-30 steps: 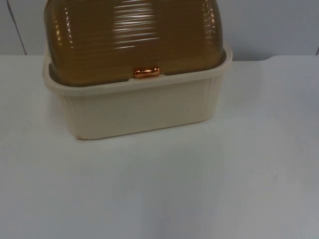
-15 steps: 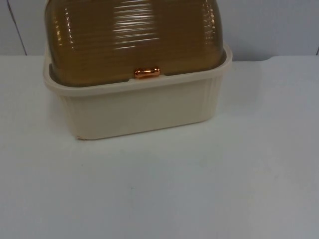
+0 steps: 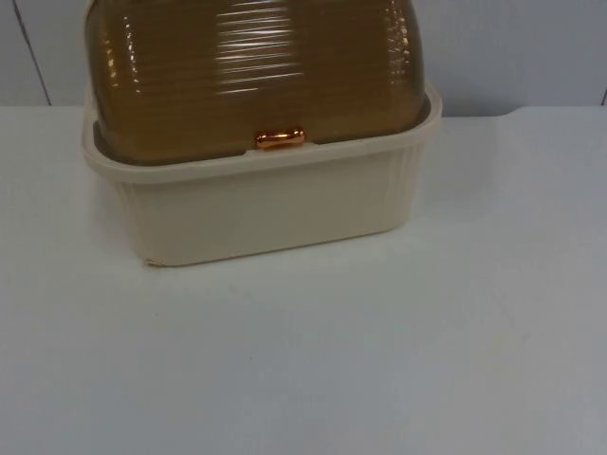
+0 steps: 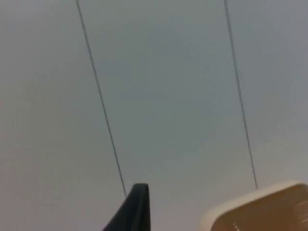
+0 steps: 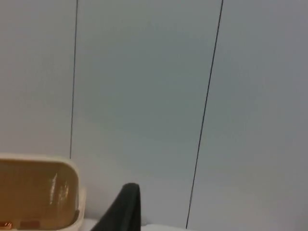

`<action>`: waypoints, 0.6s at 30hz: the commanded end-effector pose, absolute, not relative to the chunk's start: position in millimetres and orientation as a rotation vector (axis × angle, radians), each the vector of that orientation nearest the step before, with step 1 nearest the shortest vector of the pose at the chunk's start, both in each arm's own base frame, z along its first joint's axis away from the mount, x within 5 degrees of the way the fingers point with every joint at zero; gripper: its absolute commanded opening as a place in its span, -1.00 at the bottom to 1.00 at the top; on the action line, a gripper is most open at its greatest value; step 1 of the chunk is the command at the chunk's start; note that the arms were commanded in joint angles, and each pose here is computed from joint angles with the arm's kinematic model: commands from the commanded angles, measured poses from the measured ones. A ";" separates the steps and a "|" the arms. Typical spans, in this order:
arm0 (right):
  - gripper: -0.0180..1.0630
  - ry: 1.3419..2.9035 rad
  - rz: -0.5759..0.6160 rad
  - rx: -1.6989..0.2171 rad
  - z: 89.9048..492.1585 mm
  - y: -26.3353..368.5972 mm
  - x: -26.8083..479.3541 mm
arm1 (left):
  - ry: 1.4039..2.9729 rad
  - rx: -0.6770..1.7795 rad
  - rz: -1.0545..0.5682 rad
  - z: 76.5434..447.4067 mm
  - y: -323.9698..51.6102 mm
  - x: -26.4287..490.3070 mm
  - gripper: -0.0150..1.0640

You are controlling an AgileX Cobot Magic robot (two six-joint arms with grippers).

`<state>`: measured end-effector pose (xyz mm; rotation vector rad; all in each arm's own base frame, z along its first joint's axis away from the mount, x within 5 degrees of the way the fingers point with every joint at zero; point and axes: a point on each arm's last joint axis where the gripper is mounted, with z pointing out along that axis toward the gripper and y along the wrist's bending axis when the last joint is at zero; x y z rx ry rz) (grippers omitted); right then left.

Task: Open the box lid with the left hand, place the block into the box with the right hand, then close the box lid with the left hand.

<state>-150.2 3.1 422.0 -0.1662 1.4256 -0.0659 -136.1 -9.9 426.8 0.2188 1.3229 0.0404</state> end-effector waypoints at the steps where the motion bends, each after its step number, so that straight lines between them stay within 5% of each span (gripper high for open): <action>1: 0.98 1.453 -0.050 -0.169 420.0 4.4 -152.5 | 1.298 0.236 0.036 431.0 -9.8 -145.8 0.98; 9: 0.98 1.430 -0.006 -0.184 421.3 5.2 -149.8 | 1.329 0.183 0.055 430.8 -4.8 -154.8 0.98; 18: 0.98 1.652 0.055 -0.141 386.0 6.3 -95.5 | 1.513 0.135 0.020 408.8 -3.0 -124.7 0.98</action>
